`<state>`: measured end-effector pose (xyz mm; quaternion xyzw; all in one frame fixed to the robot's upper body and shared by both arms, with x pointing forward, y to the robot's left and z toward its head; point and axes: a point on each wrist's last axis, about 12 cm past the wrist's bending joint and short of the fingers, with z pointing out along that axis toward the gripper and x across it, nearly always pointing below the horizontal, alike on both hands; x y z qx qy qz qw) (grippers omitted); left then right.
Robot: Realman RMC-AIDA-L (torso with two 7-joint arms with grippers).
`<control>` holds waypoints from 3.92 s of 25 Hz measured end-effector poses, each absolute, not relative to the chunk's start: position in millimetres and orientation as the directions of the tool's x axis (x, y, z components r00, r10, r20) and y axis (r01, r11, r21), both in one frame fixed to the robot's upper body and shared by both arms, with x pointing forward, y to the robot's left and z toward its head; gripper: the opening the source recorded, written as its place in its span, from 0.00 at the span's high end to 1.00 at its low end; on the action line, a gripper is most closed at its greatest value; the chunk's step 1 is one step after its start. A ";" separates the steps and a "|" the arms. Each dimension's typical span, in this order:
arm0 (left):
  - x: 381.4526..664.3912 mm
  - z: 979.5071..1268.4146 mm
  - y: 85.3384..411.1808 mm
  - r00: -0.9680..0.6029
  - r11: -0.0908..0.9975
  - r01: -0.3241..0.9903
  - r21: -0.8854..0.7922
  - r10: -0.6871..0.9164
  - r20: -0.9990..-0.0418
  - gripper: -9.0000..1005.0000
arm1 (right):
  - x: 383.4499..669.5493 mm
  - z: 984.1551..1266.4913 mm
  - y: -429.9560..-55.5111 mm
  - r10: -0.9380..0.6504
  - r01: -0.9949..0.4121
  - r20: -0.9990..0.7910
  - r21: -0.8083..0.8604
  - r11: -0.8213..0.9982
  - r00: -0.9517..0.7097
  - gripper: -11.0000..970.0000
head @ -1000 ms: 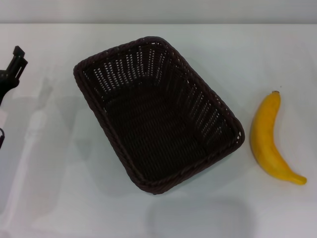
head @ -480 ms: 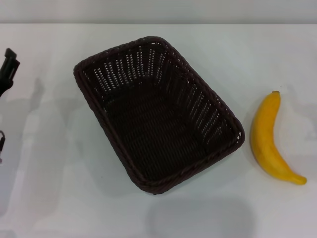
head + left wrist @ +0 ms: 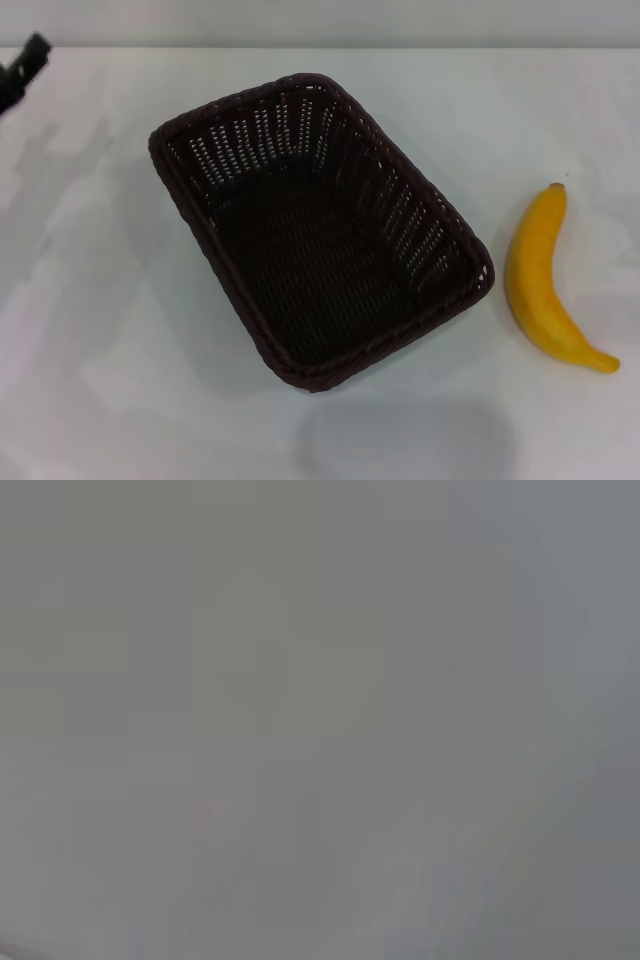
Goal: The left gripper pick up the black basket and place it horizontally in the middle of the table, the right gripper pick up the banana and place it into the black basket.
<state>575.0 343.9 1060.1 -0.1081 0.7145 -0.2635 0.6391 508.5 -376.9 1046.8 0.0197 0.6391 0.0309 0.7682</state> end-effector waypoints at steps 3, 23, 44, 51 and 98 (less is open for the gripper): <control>600.4 1087.6 356.5 -0.295 0.828 0.237 -0.508 -0.436 -0.850 0.13 | 508.7 1046.8 -377.9 0.073 -0.015 -0.981 0.071 0.997 0.180 0.10; 680.0 1208.5 258.3 -0.634 0.687 0.699 -0.198 0.468 -0.616 0.13 | 515.7 1038.8 -352.7 0.135 -0.069 -0.980 0.126 0.990 0.143 0.10; 673.4 1164.6 233.7 -0.614 0.696 0.712 -0.090 0.556 -0.559 0.13 | 497.1 1034.2 -348.4 0.168 -0.087 -0.971 0.155 0.984 0.167 0.10; 674.4 1162.9 236.0 -0.611 0.705 0.706 -0.073 0.554 -0.566 0.19 | 499.8 1035.8 -346.7 0.169 -0.095 -0.970 0.155 0.983 0.173 0.10; 620.3 1146.8 307.1 -0.703 0.628 0.518 -0.582 -0.076 -0.707 0.81 | 505.7 1041.9 -351.1 0.151 -0.087 -0.968 0.136 0.987 0.199 0.10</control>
